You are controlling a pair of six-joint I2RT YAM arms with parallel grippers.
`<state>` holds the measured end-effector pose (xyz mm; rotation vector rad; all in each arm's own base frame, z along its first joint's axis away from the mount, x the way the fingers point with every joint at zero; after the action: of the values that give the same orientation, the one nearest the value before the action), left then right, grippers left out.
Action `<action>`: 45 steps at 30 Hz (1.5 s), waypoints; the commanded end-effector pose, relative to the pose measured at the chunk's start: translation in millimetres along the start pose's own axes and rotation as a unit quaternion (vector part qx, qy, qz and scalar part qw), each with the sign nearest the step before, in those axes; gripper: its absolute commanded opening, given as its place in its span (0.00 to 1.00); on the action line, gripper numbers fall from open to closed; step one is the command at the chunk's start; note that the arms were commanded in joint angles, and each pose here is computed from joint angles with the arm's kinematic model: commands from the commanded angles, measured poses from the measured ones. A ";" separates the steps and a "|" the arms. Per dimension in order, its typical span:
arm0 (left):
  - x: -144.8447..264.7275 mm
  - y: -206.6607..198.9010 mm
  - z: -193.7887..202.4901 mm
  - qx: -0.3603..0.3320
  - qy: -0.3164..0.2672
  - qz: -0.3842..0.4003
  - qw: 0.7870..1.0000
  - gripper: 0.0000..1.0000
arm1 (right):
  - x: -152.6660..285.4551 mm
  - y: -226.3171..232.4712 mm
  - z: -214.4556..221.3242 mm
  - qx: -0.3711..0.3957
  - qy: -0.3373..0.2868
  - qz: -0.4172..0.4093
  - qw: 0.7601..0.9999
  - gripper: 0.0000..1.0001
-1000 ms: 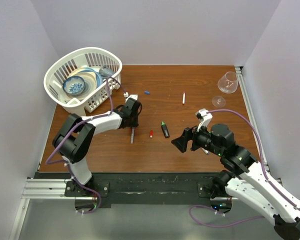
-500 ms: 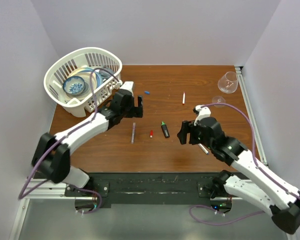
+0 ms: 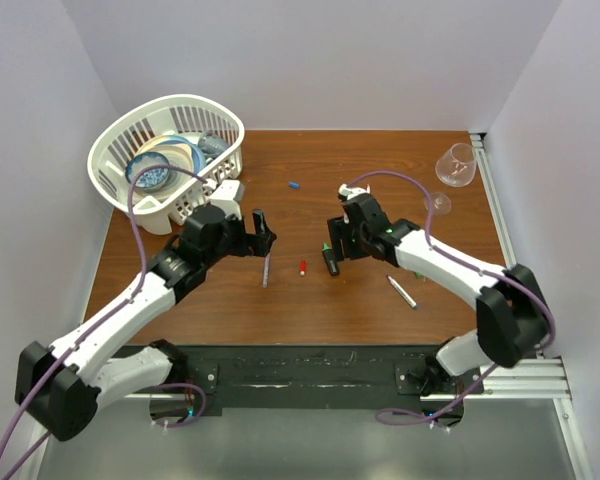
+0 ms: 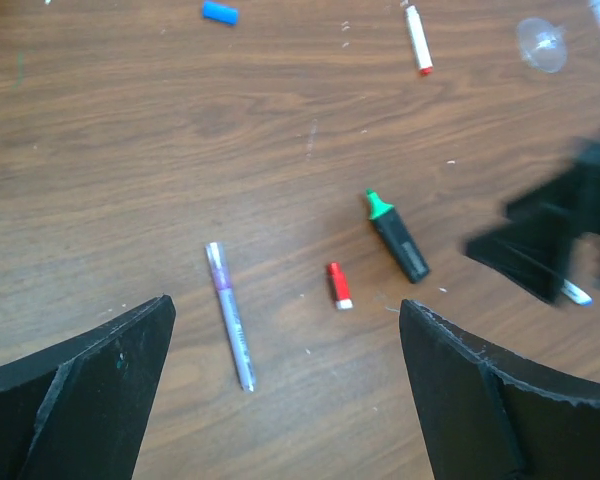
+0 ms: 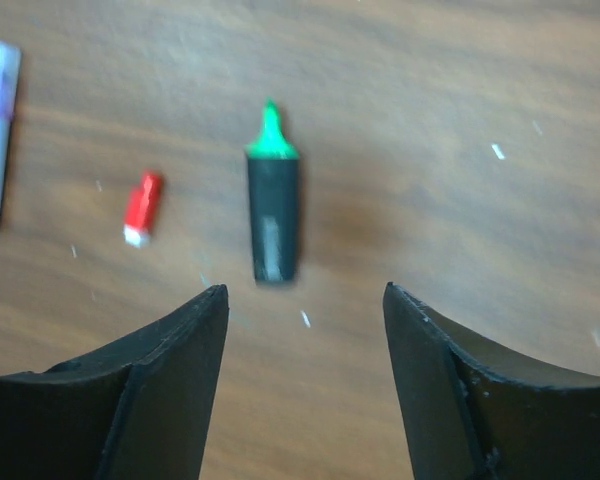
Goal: Insert the pens into the pen caps
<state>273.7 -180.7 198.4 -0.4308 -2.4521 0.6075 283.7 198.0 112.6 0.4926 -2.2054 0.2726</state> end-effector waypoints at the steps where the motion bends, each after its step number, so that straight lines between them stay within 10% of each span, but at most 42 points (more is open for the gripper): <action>1: 25.3 -24.8 -19.5 0.011 -0.046 0.076 0.996 0.99 | -19.5 8.5 -30.6 0.013 -0.015 -0.013 1.000 0.64; 20: 32.0 -28.8 18.5 0.005 0.019 0.132 0.991 0.93 | -90.3 14.7 6.7 0.027 0.093 0.010 0.995 0.51; 25: 31.1 -35.5 22.8 -0.002 0.035 0.151 0.988 0.88 | -95.5 14.7 16.7 0.021 0.101 0.019 0.994 0.31; 36: 3.5 -74.8 53.7 0.018 0.039 0.201 0.979 0.81 | -17.6 27.5 -41.9 -0.105 -0.043 -0.029 0.993 0.02; 45: -26.0 -100.3 58.2 0.040 0.048 0.225 0.972 0.70 | 51.0 46.5 -74.8 -0.202 -0.150 -0.109 0.962 0.00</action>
<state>225.6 -276.3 162.5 -0.8916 -2.1831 0.7341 292.5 240.6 166.3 0.5152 -2.3440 -0.1753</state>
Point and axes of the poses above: each gripper's point midway between its finger pads, its own x axis back along the fingers, its own y axis along the line the jaws close on, z = x × y, the point moved 2 cm from there along x, back along the fingers, and after that the axes turned 13 degrees about x, right-handed, at the moved point
